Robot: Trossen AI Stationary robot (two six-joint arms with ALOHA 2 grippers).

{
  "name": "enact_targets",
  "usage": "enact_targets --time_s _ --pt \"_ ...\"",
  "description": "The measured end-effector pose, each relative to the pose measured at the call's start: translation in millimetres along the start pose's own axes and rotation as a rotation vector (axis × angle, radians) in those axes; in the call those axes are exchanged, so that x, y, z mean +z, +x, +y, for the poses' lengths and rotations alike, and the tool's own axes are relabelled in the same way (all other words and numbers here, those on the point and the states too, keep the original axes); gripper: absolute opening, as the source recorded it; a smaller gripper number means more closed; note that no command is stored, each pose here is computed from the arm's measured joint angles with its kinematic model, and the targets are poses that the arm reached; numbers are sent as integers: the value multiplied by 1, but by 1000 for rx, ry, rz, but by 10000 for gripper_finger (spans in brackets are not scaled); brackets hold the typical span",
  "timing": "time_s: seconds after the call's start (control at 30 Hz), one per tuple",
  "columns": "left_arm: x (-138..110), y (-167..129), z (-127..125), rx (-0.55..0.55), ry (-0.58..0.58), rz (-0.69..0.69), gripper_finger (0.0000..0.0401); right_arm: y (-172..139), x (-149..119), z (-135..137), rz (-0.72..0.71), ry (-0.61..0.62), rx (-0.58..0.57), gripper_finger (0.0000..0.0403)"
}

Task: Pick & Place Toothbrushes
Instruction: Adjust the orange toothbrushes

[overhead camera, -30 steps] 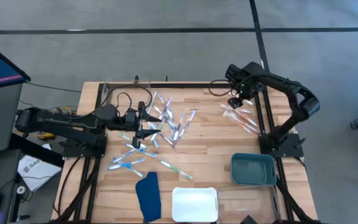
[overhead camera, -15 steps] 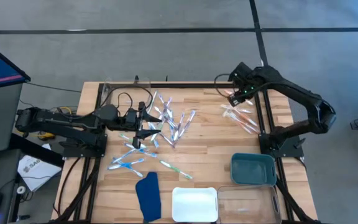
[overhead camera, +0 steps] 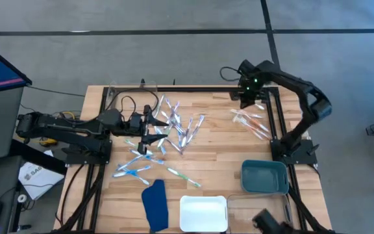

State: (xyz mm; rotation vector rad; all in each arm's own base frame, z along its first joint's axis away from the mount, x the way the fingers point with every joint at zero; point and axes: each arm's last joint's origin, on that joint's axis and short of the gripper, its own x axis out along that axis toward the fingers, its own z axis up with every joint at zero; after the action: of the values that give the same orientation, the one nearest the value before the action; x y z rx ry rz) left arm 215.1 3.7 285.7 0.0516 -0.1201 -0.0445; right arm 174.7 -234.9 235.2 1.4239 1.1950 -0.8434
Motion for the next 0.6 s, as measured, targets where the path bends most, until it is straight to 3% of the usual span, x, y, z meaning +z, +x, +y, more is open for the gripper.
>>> enact_targets --time_s 0.33,0.43,0.6 --pt "0 0 0 0 5 0 186 -9 35 -29 88 292 -100 1" --pt "0 0 0 0 3 -1 186 -5 44 -33 61 281 -100 1" --pt "0 0 0 0 -13 2 186 -1 60 -30 -60 162 -52 1"
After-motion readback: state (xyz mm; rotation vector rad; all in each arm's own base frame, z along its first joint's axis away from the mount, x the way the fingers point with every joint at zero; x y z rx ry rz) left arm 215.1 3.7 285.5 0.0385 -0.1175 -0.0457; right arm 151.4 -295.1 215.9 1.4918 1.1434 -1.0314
